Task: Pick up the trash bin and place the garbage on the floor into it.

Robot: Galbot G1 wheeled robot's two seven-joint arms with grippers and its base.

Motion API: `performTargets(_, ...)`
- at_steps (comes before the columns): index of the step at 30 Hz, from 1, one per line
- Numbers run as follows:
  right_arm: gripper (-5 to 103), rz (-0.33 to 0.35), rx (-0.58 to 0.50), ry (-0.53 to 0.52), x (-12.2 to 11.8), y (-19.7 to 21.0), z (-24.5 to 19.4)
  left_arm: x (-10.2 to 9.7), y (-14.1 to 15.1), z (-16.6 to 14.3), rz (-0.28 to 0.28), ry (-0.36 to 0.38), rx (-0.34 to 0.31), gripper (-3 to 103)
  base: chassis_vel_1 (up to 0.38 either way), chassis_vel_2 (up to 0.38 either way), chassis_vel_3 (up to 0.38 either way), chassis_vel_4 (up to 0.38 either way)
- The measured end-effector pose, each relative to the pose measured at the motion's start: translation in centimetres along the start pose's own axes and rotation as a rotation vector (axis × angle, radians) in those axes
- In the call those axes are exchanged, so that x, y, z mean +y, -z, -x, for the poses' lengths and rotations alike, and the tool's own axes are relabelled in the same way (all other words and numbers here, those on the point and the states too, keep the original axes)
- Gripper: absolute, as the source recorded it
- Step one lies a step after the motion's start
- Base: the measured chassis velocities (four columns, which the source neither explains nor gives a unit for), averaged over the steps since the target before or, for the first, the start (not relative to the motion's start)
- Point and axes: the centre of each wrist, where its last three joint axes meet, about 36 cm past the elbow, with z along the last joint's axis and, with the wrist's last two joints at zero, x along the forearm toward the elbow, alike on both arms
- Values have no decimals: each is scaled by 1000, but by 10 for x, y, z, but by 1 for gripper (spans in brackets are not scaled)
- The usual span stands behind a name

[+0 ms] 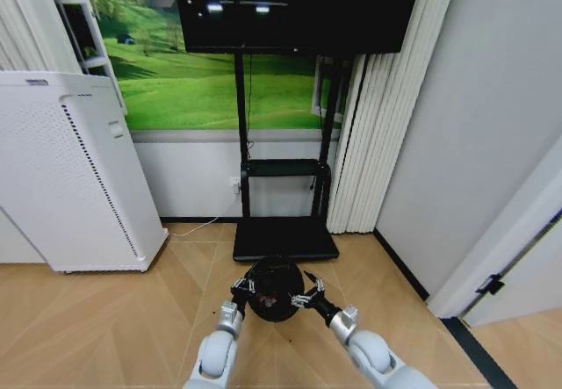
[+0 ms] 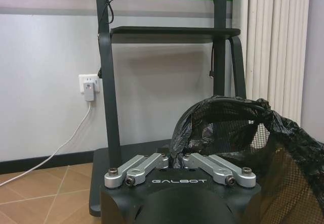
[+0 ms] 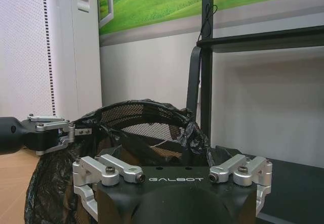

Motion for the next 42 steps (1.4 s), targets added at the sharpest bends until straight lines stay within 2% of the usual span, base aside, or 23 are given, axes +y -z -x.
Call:
performTargets(8,100,-1,4,-73,-7,6,-5,7,0,-2,3,11,-1,6,0,0,0,0)
performTargets(10,100,28,4,-155,-12,10,-10,23,3,-7,7,36,-8,6,0,0,0,0)
performTargets(11,100,28,4,-155,-12,10,-10,23,3,-7,7,36,-8,6,0,0,0,0)
performTargets(14,100,43,-10,-278,-27,11,-21,53,13,-19,16,83,-23,6,0,0,0,0)
performTargets(15,100,43,-10,-278,-27,11,-21,53,13,-19,16,83,-23,6,0,0,0,0)
performTargets(17,100,50,-1,-379,-40,12,-32,74,22,-31,22,120,-36,6,0,0,0,0)
performTargets(21,100,54,13,-430,-51,17,-40,86,29,-41,26,144,-48,6,0,0,0,0)
performTargets(24,100,41,40,-538,-74,36,-56,102,43,-59,30,182,-66,6,0,0,0,0)
performTargets(25,100,41,40,-538,-74,36,-56,102,43,-59,30,182,-66,6,0,0,0,0)
performTargets(27,100,26,54,-626,-88,51,-68,110,46,-73,37,209,-68,6,0,0,0,0)
performTargets(32,100,12,80,-696,-101,62,-85,115,49,-86,39,233,-68,6,0,0,0,0)
performTargets(34,100,-11,103,-743,-109,68,-104,120,53,-100,42,254,-69,6,0,0,0,0)
performTargets(42,100,-38,113,-772,-107,75,-135,133,60,-126,57,300,-67,6,0,0,0,0)
